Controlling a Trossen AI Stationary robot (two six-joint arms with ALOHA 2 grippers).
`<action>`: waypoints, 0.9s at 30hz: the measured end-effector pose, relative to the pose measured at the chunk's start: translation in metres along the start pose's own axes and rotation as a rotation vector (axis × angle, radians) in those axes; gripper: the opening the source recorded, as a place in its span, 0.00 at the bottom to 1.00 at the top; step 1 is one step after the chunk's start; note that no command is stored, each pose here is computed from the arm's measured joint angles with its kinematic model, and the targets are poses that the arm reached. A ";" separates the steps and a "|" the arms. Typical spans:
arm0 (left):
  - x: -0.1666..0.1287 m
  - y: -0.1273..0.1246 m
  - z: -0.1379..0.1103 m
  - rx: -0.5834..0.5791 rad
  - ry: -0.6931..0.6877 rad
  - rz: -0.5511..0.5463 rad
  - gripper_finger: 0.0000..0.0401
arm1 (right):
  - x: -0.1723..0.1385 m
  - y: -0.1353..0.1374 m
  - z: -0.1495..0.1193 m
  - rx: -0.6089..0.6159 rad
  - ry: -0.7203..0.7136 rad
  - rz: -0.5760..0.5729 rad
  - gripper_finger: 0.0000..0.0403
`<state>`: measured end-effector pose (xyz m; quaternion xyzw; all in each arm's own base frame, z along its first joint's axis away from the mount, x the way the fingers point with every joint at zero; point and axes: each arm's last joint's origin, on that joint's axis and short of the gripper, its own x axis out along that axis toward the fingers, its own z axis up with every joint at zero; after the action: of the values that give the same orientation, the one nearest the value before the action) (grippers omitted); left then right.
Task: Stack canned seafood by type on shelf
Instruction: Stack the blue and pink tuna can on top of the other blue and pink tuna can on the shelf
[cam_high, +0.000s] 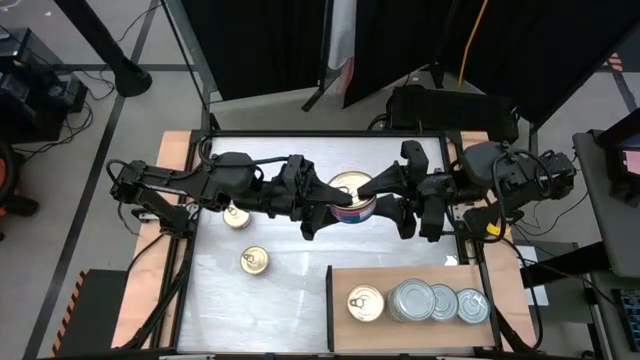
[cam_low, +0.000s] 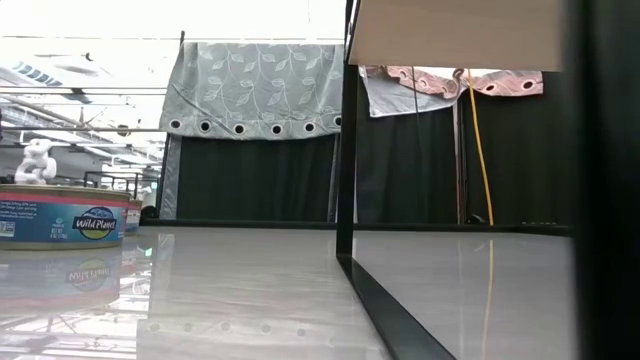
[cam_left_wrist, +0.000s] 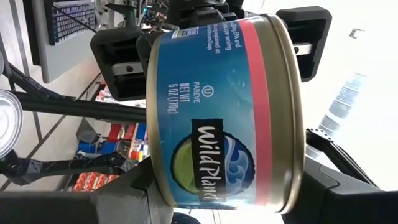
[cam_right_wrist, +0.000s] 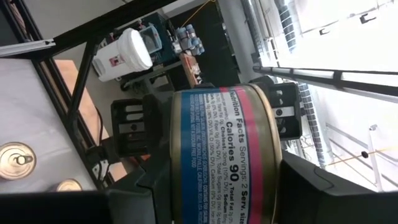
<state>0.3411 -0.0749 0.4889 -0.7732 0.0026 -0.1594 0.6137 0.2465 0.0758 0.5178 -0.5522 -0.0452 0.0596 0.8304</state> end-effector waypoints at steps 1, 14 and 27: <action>0.000 0.000 0.000 0.001 0.001 0.000 0.55 | 0.000 0.000 0.000 -0.004 0.002 0.000 0.48; 0.000 0.001 -0.001 0.064 0.017 0.010 0.49 | -0.004 0.004 0.008 0.099 0.039 0.001 0.60; -0.004 0.012 -0.006 0.200 0.258 0.159 0.49 | -0.050 0.026 0.015 0.693 0.182 0.257 0.86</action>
<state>0.3384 -0.0826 0.4778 -0.6789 0.1267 -0.2079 0.6927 0.1936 0.0925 0.4989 -0.2426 0.1210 0.1258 0.9543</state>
